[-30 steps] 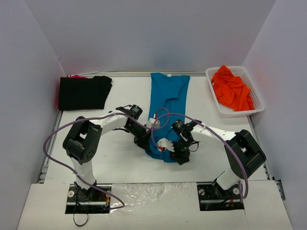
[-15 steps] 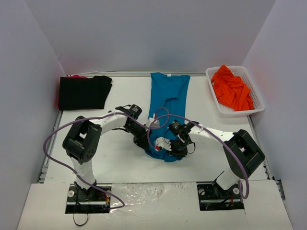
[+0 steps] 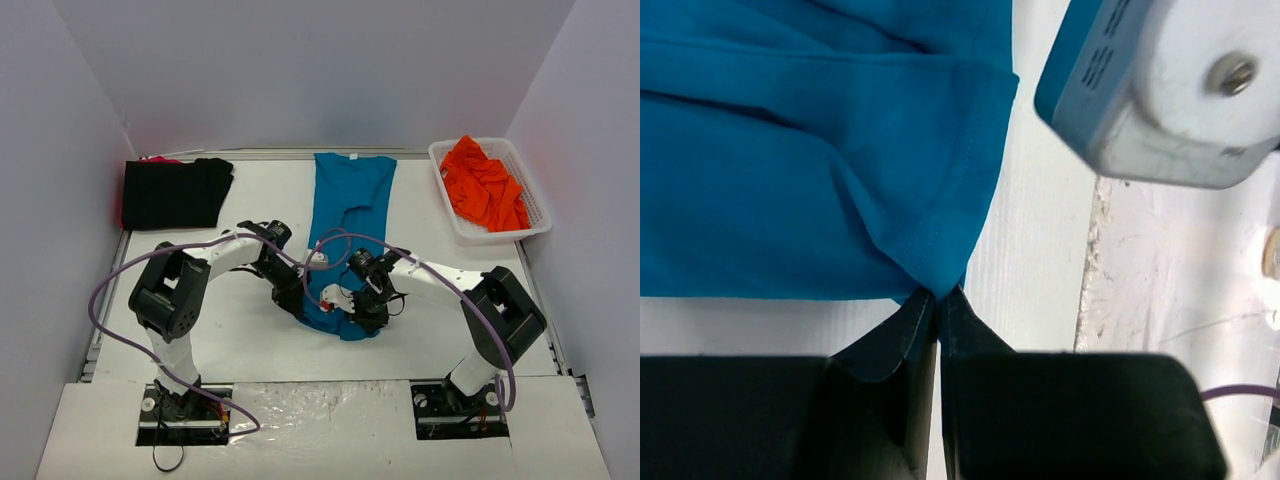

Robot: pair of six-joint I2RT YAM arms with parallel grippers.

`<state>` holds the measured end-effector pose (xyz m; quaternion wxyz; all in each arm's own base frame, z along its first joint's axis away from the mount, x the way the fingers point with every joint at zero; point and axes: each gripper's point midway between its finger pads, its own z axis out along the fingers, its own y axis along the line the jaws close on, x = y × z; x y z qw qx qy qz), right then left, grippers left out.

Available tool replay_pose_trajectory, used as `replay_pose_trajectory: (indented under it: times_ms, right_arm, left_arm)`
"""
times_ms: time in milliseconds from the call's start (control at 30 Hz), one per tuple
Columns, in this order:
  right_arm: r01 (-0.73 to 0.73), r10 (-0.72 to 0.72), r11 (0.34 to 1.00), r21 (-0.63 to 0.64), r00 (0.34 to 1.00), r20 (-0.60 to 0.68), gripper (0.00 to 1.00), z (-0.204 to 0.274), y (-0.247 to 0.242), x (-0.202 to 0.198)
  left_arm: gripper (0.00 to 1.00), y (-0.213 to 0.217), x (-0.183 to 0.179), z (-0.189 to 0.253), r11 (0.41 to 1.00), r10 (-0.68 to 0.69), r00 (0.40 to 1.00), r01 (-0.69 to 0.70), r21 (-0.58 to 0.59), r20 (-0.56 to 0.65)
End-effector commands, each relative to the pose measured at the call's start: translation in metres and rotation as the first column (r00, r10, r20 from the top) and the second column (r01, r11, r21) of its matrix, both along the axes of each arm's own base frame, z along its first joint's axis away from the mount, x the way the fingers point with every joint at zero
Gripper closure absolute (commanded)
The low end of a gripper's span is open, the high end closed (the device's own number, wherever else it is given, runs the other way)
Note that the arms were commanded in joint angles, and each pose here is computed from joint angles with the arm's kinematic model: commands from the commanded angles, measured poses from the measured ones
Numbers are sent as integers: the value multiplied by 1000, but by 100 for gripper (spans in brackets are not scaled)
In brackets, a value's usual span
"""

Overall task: Fold and stack the t-shirts
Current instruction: Grab the bottom of the folded rectangular tshirt with both arms

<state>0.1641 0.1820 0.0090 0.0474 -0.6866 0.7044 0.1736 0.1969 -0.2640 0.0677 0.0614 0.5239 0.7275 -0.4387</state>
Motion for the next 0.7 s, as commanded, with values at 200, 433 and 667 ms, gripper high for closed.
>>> replay_pose_trajectory:
  times_ms: [200,433,667]
  right_arm:
    - [-47,61,993,111,989,-132,100,47,-1,-24]
    - [-135,162,977,166,973,-163,100,65,-7,-40]
    - [-159,192,969,188,965,-176,100,72,-5,-42]
  left_arm:
    - [98,11,-36,42,978,-172,985,172,-117,8]
    - [98,16,-66,55,942,-287,958,284,-178,9]
    - [98,6,-66,56,946,-290,957,290,-142,22]
